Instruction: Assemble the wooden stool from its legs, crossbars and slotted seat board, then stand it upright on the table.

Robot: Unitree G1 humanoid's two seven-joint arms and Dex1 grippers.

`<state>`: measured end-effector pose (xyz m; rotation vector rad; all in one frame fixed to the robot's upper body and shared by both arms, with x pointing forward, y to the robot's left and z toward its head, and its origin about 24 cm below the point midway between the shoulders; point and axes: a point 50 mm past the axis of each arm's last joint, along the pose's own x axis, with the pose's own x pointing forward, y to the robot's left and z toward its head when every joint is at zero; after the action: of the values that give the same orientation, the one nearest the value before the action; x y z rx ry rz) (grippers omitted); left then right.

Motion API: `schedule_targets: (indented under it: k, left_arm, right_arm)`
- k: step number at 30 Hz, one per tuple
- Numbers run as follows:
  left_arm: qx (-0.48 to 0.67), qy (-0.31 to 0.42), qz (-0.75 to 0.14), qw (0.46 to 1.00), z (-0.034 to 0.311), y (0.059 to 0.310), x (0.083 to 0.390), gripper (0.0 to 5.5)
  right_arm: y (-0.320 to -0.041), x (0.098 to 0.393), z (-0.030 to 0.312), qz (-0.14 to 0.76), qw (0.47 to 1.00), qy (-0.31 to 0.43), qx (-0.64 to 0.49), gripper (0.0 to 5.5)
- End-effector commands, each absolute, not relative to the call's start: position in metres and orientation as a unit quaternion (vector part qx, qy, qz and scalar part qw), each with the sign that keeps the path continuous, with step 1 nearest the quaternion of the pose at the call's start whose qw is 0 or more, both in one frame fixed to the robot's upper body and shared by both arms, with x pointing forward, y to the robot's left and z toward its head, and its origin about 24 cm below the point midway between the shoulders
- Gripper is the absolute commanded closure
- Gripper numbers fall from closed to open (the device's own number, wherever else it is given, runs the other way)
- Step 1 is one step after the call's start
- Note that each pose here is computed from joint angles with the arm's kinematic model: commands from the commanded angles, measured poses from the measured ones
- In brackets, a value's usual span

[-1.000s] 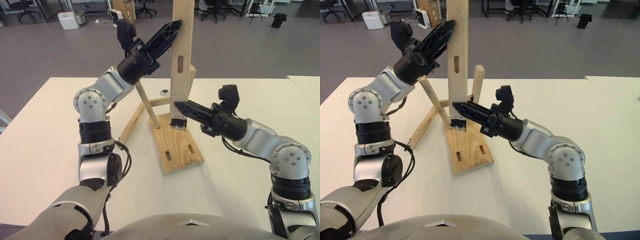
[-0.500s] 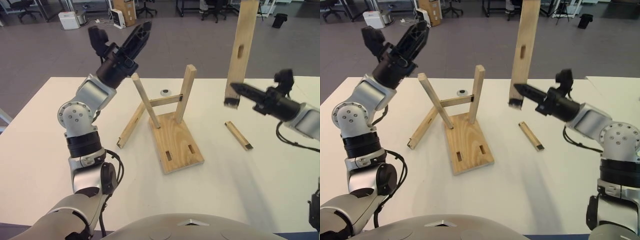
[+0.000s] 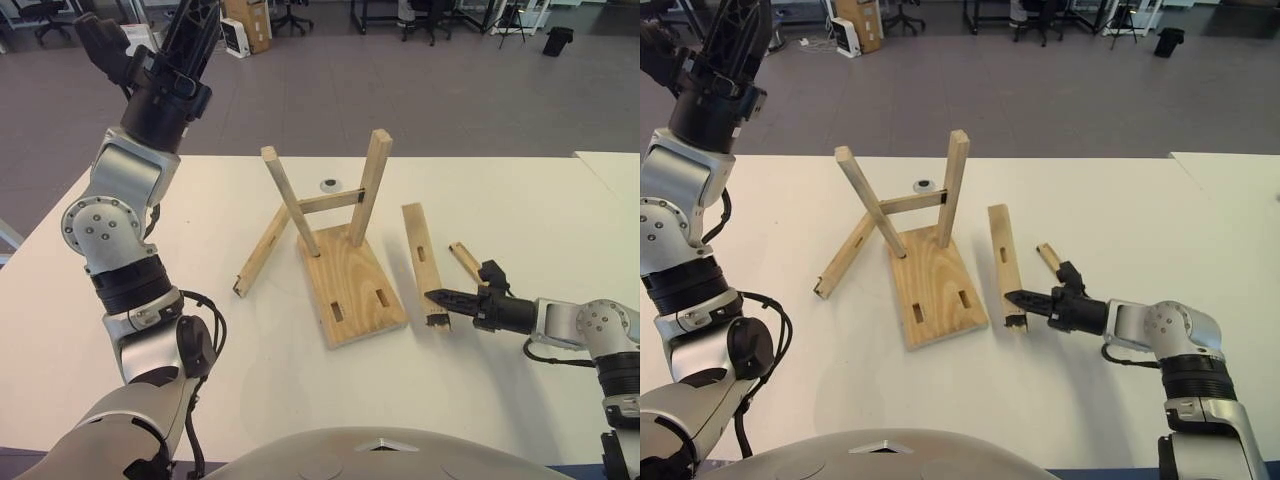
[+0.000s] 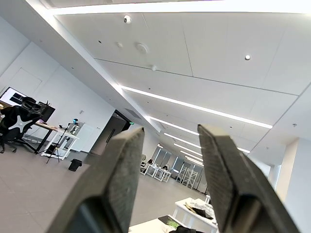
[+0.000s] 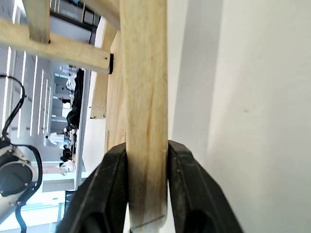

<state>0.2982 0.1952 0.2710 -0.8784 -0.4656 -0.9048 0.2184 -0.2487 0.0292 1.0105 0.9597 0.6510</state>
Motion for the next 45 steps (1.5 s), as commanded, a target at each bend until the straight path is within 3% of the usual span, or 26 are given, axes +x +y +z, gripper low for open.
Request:
schedule_targets:
  k: [1,7,10,12,15,17,19,21,25,27,31,37,45]
  left_arm:
    - [-0.418,-0.224,-0.419,0.774,0.279,0.199,0.301,3.50]
    - [-0.438,-0.242,-0.416,0.760,0.289,0.198,0.303,3.50]
    - [-0.419,-0.233,-0.403,0.780,0.289,0.198,0.306,3.50]
    - [-0.367,-0.225,-0.389,0.815,0.294,0.202,0.306,3.50]
    - [-0.259,-0.201,-0.366,0.871,0.292,0.214,0.305,3.50]
    - [-0.172,-0.160,-0.359,0.903,0.277,0.221,0.304,3.50]
    - [-0.038,-0.062,-0.356,0.932,0.238,0.227,0.300,3.50]
    - [0.024,0.013,-0.361,0.932,0.204,0.235,0.293,3.50]
    - [0.124,0.117,-0.361,0.917,0.165,0.251,0.294,3.50]
    - [0.130,0.150,-0.392,0.898,0.152,0.251,0.291,3.50]
    - [0.072,0.225,-0.446,0.863,0.118,0.247,0.276,3.50]
    - [0.024,0.277,-0.382,0.881,0.076,0.255,0.278,3.50]
    - [0.009,0.291,-0.370,0.882,0.065,0.252,0.282,3.50]
  right_arm:
    - [-0.247,0.221,0.033,0.301,0.707,0.437,0.468,4.11]
    - [-0.261,0.223,0.033,0.278,0.725,0.470,0.419,2.87]
    - [-0.291,0.224,0.037,0.233,0.784,0.463,0.340,2.29]
    - [-0.307,0.236,0.074,0.237,0.827,0.384,0.334,2.29]
    - [-0.299,0.248,0.138,0.319,0.852,0.250,0.331,2.29]
    - [-0.294,0.249,0.157,0.328,0.871,0.211,0.298,2.29]
    - [-0.302,0.246,0.149,0.270,0.910,0.226,0.218,2.29]
    - [-0.304,0.241,0.134,0.229,0.926,0.242,0.177,2.29]
    - [-0.313,0.227,0.131,0.185,0.927,0.159,0.284,2.29]
    - [-0.321,0.219,0.128,0.158,0.929,0.145,0.300,2.29]
    - [-0.305,0.213,0.128,0.190,0.915,0.109,0.340,2.29]
    - [-0.297,0.210,0.123,0.187,0.913,0.105,0.348,2.29]
    - [-0.299,0.214,0.126,0.170,0.908,0.078,0.374,2.29]
